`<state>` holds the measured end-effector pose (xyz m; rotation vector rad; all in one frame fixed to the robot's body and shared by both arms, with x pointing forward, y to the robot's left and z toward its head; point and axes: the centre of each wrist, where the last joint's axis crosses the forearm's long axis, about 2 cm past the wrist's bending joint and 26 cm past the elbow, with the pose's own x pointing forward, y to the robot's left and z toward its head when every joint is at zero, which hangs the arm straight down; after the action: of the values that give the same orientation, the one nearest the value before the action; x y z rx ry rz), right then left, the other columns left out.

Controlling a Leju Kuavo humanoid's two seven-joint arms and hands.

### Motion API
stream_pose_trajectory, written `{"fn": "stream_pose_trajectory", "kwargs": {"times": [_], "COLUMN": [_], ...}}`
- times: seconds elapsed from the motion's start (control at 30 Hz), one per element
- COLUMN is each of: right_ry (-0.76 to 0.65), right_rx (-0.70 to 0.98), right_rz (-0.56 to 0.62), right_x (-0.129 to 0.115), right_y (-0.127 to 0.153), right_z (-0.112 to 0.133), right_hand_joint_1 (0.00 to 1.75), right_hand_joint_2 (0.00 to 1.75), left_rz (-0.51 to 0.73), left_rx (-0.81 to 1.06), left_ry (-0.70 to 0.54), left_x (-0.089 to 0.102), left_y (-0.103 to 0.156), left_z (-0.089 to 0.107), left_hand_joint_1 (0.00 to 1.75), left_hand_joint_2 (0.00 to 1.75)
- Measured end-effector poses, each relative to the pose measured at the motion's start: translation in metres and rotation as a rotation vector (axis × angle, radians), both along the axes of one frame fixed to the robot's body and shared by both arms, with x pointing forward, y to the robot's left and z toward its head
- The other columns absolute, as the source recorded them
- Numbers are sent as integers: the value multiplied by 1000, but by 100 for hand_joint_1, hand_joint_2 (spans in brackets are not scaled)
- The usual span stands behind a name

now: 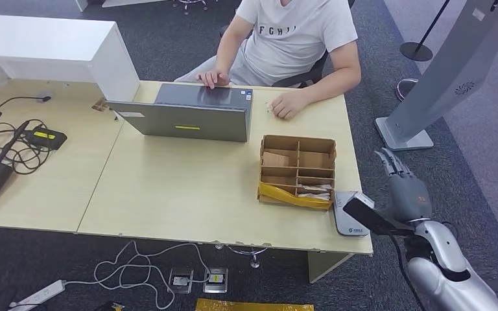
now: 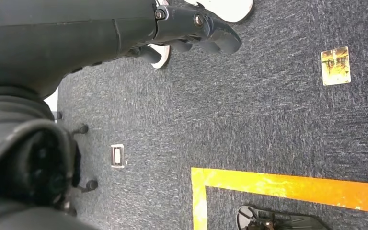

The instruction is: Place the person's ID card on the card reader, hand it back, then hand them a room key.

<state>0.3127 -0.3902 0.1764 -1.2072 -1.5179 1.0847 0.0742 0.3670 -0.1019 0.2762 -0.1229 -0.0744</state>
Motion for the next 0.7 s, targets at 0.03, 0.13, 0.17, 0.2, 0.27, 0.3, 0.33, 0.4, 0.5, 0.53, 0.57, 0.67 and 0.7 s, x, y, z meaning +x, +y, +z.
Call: {"fn": "stream_pose_trajectory", "kwargs": {"times": [0.03,0.13,0.17,0.2,0.27,0.3,0.33,0.4,0.5,0.53,0.57,0.67,0.7], "right_ry": [3,8,9,10,14,16,19,23,27,29,31,43,47], "right_rx": [5,22,26,30,35,37,39,43,50,53,56,69,73], "right_rz": [0,0,-1,-2,-2,-2,-1,0,0,1,2,7,7], "right_x": [0,0,0,0,0,0,0,0,0,0,0,0,0], "right_y": [2,8,10,11,13,14,15,17,20,21,23,30,32], "right_z": [-2,-7,-8,-8,-10,-11,-12,-14,-16,-17,-17,-19,-20], "right_hand_joint_1": [0,0,0,0,0,0,0,0,0,0,0,0,0], "right_hand_joint_2": [175,175,175,175,175,175,175,175,175,175,175,175,175], "left_rz": [1,4,5,5,5,5,5,5,4,4,4,3,2], "left_rx": [0,-1,-2,-2,-3,-3,-4,-4,-5,-5,-5,-5,-6], "left_ry": [0,-1,-1,-1,-1,-1,-1,-1,-1,-1,-1,-1,-1], "left_x": [0,0,0,0,0,0,0,0,0,0,0,0,0], "left_y": [0,-1,-2,-2,-2,-3,-3,-3,-3,-3,-3,-4,-4], "left_z": [0,0,0,0,0,0,0,0,0,0,0,-1,-1], "left_hand_joint_1": [0,0,0,0,0,0,0,0,0,0,0,0,0], "left_hand_joint_2": [0,0,0,0,0,0,0,0,0,0,0,0,0]}}
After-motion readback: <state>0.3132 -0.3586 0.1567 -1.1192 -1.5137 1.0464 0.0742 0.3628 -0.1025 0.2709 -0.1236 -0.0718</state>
